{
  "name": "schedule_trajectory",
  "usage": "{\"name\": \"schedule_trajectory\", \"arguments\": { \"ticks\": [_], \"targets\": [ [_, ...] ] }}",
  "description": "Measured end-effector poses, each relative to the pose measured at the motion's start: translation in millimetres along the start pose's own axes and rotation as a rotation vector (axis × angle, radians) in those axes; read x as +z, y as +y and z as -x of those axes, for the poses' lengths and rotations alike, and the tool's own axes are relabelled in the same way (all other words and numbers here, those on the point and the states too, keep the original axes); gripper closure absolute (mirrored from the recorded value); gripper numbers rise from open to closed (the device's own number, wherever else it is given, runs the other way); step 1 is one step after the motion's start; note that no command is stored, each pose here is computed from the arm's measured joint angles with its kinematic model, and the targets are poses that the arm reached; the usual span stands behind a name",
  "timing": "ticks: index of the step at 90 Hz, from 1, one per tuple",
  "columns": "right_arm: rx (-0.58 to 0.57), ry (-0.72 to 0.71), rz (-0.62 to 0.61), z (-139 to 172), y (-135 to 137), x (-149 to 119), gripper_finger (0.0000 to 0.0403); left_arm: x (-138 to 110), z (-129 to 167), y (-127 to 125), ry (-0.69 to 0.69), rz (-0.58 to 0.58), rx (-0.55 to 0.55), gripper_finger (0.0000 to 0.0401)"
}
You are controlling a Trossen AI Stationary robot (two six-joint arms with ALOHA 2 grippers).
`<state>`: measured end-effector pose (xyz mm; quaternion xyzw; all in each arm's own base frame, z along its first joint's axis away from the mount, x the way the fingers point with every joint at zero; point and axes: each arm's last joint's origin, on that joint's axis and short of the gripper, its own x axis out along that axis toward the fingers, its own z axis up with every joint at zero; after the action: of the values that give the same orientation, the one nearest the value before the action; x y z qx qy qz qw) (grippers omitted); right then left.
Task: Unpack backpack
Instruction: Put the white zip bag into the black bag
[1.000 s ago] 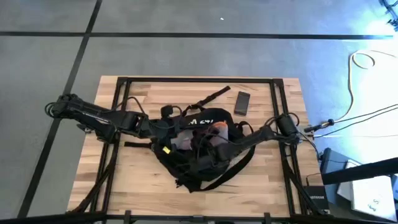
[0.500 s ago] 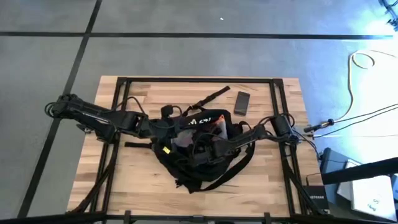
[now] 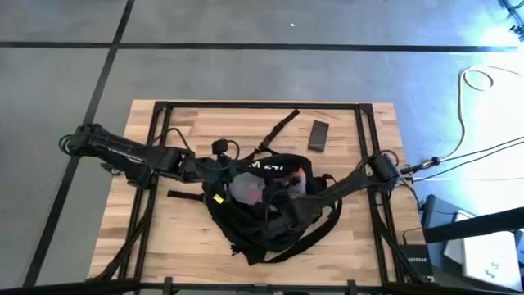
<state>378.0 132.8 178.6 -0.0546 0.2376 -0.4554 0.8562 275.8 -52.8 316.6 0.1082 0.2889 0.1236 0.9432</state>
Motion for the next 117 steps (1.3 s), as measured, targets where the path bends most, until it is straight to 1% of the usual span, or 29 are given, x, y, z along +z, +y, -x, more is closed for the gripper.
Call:
{"name": "schedule_trajectory", "arguments": {
  "ticks": [4,13,24,29,35,39,44,48,52,56,59,63,66,68,73,76,85,97,106,117],
  "targets": [
    [0.009,0.010,-0.002,-1.7,-0.5,1.9,0.0403,-0.1,0.0,0.0,0.001,0.000,0.000,0.0400],
    [0.074,0.057,0.003,-4.3,4.6,0.7,0.0403,0.0,0.0,0.1,0.000,0.007,0.000,0.0400],
    [0.159,0.010,-0.049,-1.5,14.4,15.0,0.0403,0.2,0.0,0.1,-0.002,0.008,0.000,0.0400],
    [0.203,-0.007,-0.031,-3.7,21.6,17.1,0.0403,0.2,0.0,0.0,-0.002,0.008,0.000,0.0400],
    [0.248,-0.031,0.022,-5.2,28.1,18.8,0.0403,0.2,0.0,0.1,-0.002,0.009,0.000,0.0400],
    [0.265,-0.069,0.047,-4.3,30.8,22.8,0.0403,0.3,0.0,0.1,-0.002,0.008,0.001,0.0400],
    [0.258,-0.155,0.063,2.2,34.0,24.4,0.0403,0.2,0.0,0.1,-0.002,0.004,0.001,0.0400],
    [0.249,-0.226,0.098,6.5,35.2,21.4,0.0403,0.2,0.0,0.1,-0.002,0.004,0.000,0.0400],
    [0.280,-0.290,0.107,8.9,36.0,15.1,0.0403,0.3,0.0,0.1,-0.002,0.004,0.000,0.0400],
    [0.359,-0.353,0.076,10.2,35.4,7.1,0.0403,0.1,0.0,0.1,-0.001,0.003,0.001,0.0400],
    [0.429,-0.394,0.027,10.0,33.1,2.2,0.0403,0.2,0.0,0.1,-0.002,0.004,0.001,0.0400],
    [0.462,-0.424,-0.051,6.1,27.4,-2.6,0.0403,0.2,0.0,0.1,-0.002,0.003,0.001,0.0400],
    [0.444,-0.425,-0.089,2.2,22.9,-6.1,0.0403,0.2,0.0,0.1,-0.002,0.003,0.001,0.0400],
    [0.410,-0.417,-0.103,-0.8,20.2,-8.7,0.0403,0.2,0.0,0.1,-0.002,0.002,0.001,0.0400],
    [0.312,-0.399,-0.100,-5.4,15.6,-14.8,0.0403,0.1,0.0,0.1,-0.001,0.002,0.001,0.0400],
    [0.279,-0.398,-0.085,-7.5,14.3,-15.4,0.0403,0.2,0.0,0.1,-0.002,0.003,0.001,0.0400],
    [0.280,-0.422,-0.059,-11.5,14.4,-3.2,0.0403,0.3,0.0,0.1,-0.002,0.004,0.001,0.0400],
    [0.244,-0.379,0.031,-24.4,18.7,14.9,0.0403,0.5,-0.6,1.2,-0.003,0.012,0.004,0.0400],
    [0.231,-0.350,0.019,-36.2,17.7,29.4,0.0403,0.5,-0.7,1.4,-0.004,0.014,0.005,0.0400],
    [0.206,-0.285,0.010,-56.1,11.9,27.7,0.0403,0.5,-0.7,1.4,-0.004,0.016,0.006,0.0400]
  ]
}}
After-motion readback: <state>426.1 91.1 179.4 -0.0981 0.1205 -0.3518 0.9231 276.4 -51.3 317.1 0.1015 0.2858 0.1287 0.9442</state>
